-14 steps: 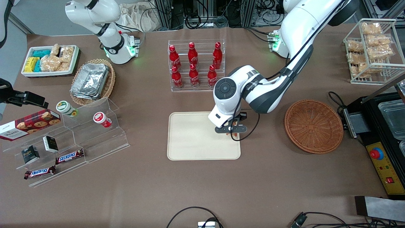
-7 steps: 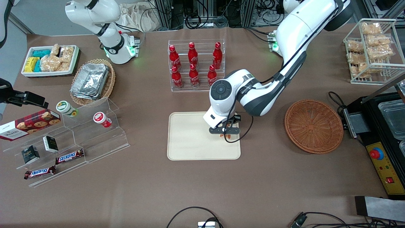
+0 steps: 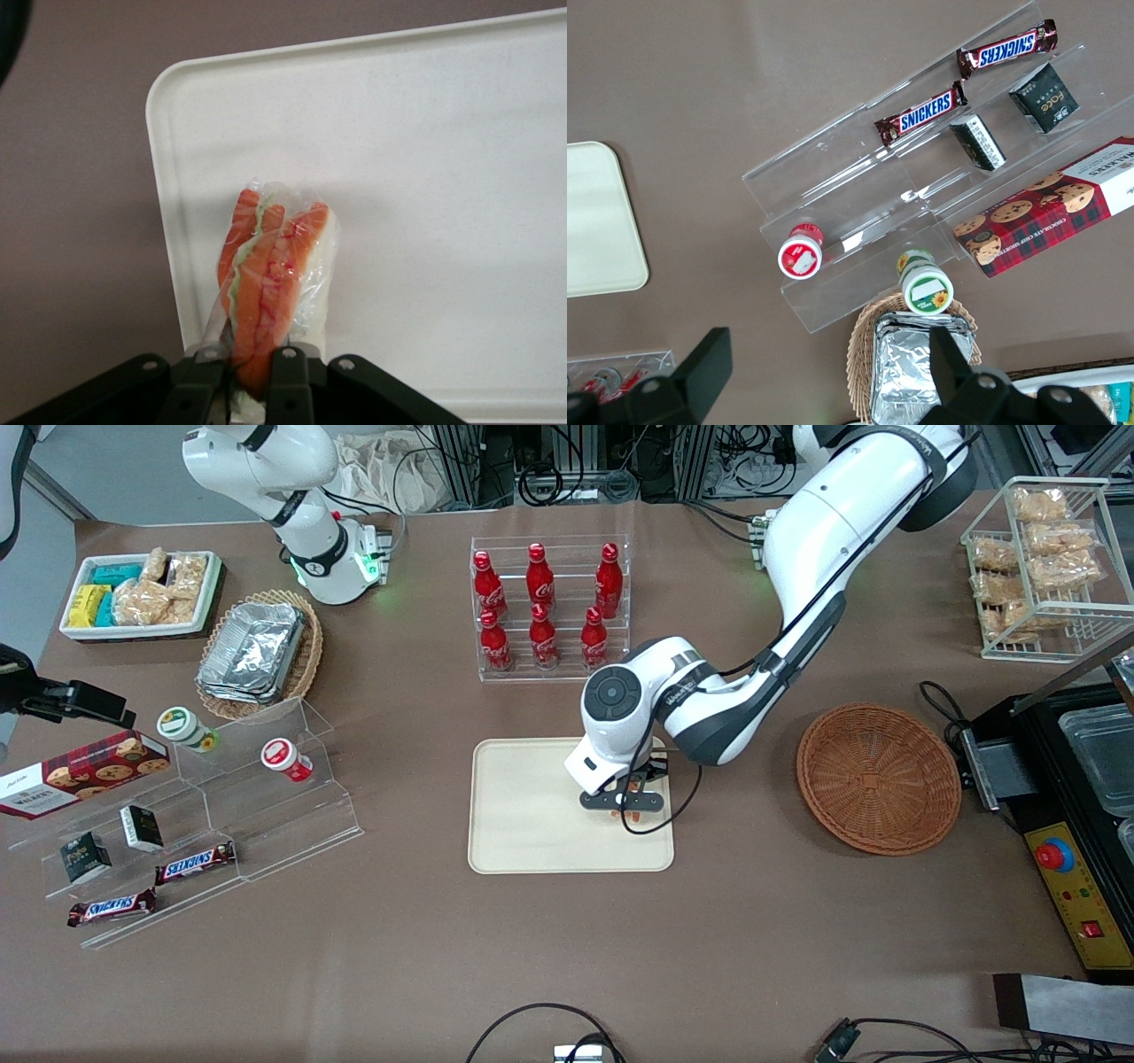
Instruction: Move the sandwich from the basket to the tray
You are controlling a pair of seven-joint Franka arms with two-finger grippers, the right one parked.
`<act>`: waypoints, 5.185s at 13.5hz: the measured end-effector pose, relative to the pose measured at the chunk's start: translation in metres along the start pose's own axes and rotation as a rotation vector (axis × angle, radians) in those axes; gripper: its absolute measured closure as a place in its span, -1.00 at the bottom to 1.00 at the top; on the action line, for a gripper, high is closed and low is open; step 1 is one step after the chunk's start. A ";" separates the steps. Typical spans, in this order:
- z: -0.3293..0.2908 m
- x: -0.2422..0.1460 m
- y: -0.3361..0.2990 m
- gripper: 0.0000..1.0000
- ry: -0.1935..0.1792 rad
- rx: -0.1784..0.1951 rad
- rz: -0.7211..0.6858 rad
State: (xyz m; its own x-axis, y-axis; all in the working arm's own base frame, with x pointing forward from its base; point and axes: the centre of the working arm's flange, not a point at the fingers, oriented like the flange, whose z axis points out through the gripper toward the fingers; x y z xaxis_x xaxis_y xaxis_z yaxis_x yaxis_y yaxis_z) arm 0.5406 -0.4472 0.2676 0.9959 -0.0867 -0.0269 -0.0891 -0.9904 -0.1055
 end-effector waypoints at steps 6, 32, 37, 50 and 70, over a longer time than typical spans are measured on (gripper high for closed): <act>0.011 -0.001 0.003 0.70 -0.003 0.011 0.009; -0.040 0.045 -0.048 -0.28 0.046 0.055 -0.133; -0.074 0.067 -0.084 -0.33 0.048 0.047 -0.224; -0.145 0.096 -0.222 -0.93 0.032 0.038 -0.456; -0.201 0.022 -0.399 -1.00 -0.030 0.054 -0.319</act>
State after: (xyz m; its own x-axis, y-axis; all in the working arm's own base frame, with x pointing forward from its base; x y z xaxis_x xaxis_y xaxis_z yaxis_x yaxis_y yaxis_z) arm 0.6013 -0.0753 0.5089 0.9728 0.2313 -0.0131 0.2260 -0.9599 -0.1660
